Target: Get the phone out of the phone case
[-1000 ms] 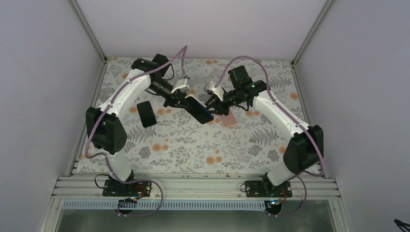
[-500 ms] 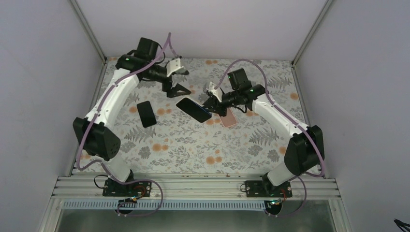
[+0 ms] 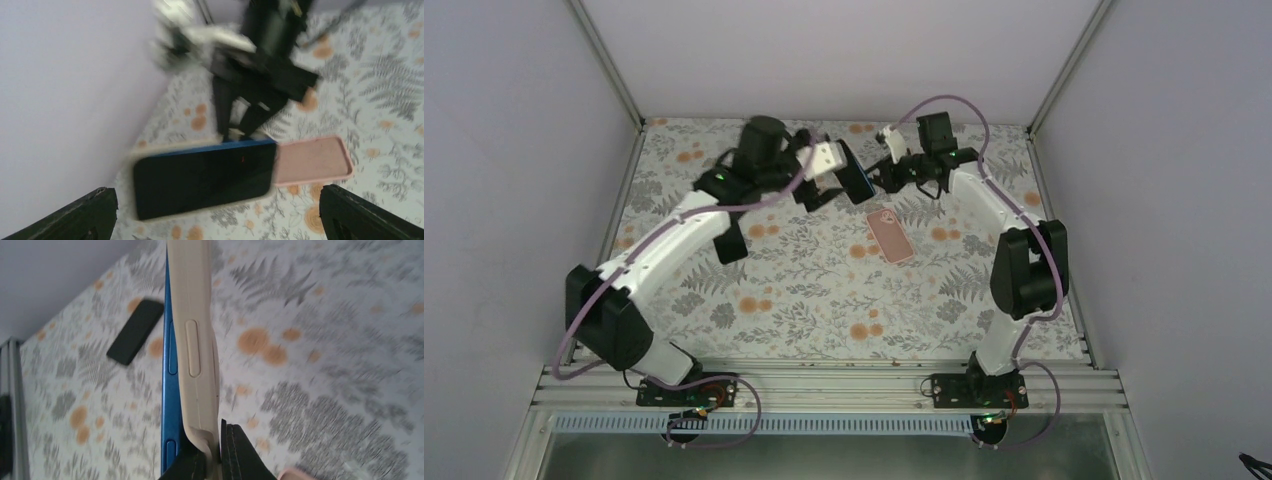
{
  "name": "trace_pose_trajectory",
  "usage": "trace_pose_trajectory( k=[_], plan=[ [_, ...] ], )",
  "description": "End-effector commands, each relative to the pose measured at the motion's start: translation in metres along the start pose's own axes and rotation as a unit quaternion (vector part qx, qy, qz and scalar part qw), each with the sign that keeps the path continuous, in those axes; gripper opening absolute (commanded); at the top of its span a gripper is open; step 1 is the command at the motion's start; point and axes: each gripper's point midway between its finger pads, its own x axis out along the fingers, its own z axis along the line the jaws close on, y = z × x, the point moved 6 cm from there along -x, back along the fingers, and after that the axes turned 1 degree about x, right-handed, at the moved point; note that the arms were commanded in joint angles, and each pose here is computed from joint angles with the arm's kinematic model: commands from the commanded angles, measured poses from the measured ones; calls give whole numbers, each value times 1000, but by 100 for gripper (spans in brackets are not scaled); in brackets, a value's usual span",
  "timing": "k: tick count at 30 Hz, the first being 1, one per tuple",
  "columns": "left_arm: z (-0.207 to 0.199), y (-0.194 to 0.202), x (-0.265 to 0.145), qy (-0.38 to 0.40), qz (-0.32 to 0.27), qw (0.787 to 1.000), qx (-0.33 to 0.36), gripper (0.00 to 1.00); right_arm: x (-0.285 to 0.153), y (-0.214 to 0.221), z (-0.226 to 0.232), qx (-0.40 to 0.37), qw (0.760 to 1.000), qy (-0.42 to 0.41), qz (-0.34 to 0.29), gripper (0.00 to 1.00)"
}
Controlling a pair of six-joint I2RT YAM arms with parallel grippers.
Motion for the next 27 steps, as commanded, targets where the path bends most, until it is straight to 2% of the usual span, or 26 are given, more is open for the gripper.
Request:
trace_pose_trajectory(
  k=[1, 5, 11, 16, 20, 27],
  plan=[
    [-6, 6, 38, -101, -9, 994, 34, 100, -22, -69, -9, 40, 994, 26, -97, 3],
    [9, 8, 54, -175, -19, 984, 9, 100, -25, -83, -15, 54, 990, 50, -116, 4],
    [22, 14, 61, -235, -49, 970, -47, 100, -18, -82, -23, 74, 989, 56, -117, 3],
    [15, 20, 86, -195, -52, 977, -71, 100, -10, -80, -29, 93, 988, 48, -117, 4],
    [8, 27, 97, -183, -43, 980, -71, 100, -15, -85, -34, 108, 983, 45, -140, 3],
    [13, 41, 104, -223, -29, 971, -75, 100, -17, -100, -38, 120, 981, 30, -153, 3]
  ],
)
